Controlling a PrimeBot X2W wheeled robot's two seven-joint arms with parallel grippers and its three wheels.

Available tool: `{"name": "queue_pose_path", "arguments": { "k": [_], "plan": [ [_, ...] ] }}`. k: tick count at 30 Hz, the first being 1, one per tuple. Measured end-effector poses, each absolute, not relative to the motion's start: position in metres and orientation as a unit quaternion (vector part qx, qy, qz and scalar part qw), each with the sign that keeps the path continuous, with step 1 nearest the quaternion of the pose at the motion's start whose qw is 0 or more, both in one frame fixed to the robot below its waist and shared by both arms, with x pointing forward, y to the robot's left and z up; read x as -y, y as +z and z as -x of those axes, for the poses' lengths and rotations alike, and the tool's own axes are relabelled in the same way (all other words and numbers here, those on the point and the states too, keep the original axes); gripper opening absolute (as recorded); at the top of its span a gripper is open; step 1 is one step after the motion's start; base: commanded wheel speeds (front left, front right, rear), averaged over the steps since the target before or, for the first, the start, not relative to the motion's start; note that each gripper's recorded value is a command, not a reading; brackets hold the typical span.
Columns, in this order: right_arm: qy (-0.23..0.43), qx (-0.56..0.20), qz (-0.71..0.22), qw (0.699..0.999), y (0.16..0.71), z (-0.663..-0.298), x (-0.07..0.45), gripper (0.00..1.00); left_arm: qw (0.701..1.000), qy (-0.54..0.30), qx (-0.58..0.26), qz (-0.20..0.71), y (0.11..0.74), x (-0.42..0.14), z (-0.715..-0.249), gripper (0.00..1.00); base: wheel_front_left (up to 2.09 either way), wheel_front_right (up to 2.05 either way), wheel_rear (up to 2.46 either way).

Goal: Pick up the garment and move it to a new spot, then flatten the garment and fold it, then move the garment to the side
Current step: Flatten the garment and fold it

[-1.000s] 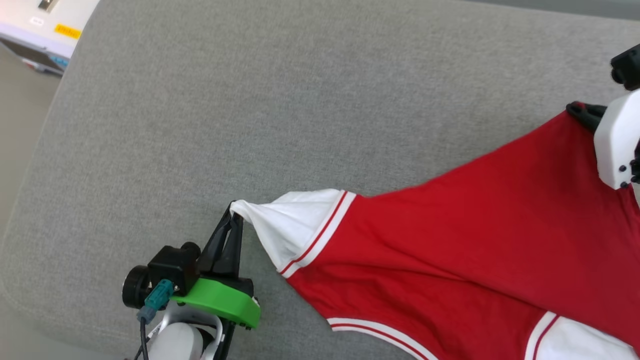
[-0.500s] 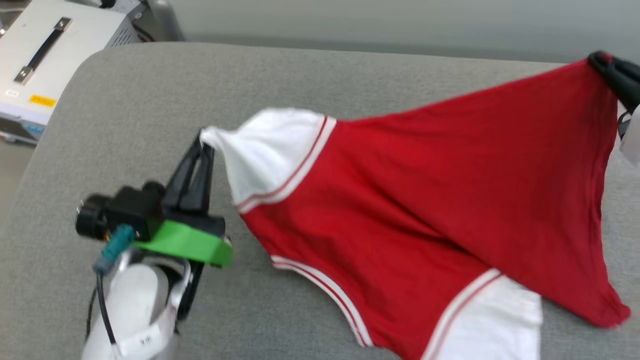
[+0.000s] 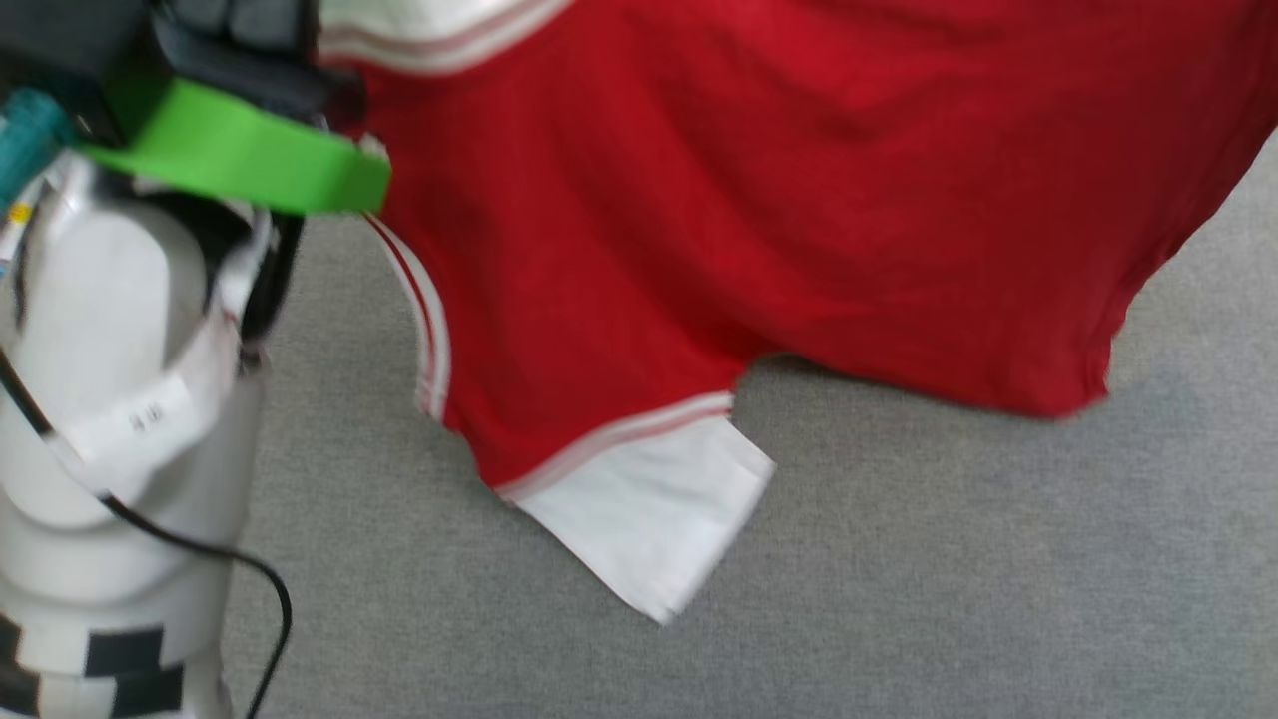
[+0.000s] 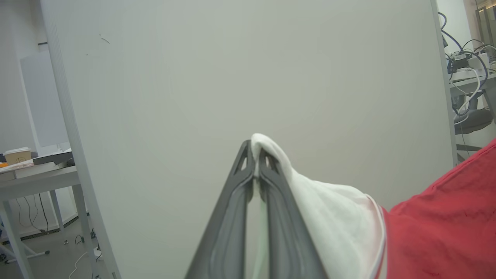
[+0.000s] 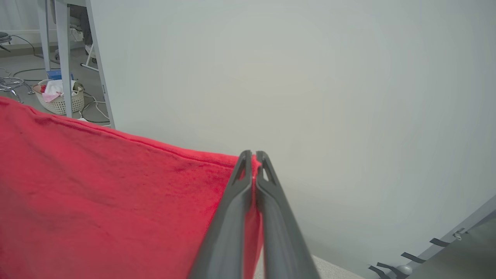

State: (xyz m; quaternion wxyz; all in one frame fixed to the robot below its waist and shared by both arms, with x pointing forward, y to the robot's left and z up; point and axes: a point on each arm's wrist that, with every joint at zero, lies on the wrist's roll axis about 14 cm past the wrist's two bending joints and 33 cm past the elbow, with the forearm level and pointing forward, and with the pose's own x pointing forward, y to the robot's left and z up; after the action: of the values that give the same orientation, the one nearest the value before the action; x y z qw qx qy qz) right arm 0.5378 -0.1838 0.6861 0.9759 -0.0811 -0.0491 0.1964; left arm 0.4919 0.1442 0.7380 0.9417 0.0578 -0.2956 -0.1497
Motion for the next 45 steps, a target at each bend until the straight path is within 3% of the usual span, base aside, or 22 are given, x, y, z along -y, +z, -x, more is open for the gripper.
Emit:
{"name": "queue_pose_path", "arguments": {
  "k": [12,24,36,45],
  "plan": [
    [0.139,0.136,0.098,0.976,0.746,-0.621,0.197,0.00,0.910,-0.180,0.354,-0.120,0.807,-0.113,-0.581,0.00,0.00,0.00,0.00],
    [0.098,0.193,0.122,0.969,0.765,-0.696,0.200,0.00,0.890,-0.178,0.398,-0.134,0.842,-0.099,-0.655,0.00,0.00,0.00,0.00],
    [0.119,0.124,0.122,0.977,0.681,-0.733,0.188,0.00,0.921,-0.181,0.318,-0.134,0.751,-0.114,-0.710,0.00,0.00,0.00,0.00],
    [0.163,0.038,0.088,0.982,0.584,-0.714,0.168,0.00,0.957,-0.185,0.199,-0.101,0.625,-0.134,-0.702,0.00,0.00,0.00,0.00]
  ]
}}
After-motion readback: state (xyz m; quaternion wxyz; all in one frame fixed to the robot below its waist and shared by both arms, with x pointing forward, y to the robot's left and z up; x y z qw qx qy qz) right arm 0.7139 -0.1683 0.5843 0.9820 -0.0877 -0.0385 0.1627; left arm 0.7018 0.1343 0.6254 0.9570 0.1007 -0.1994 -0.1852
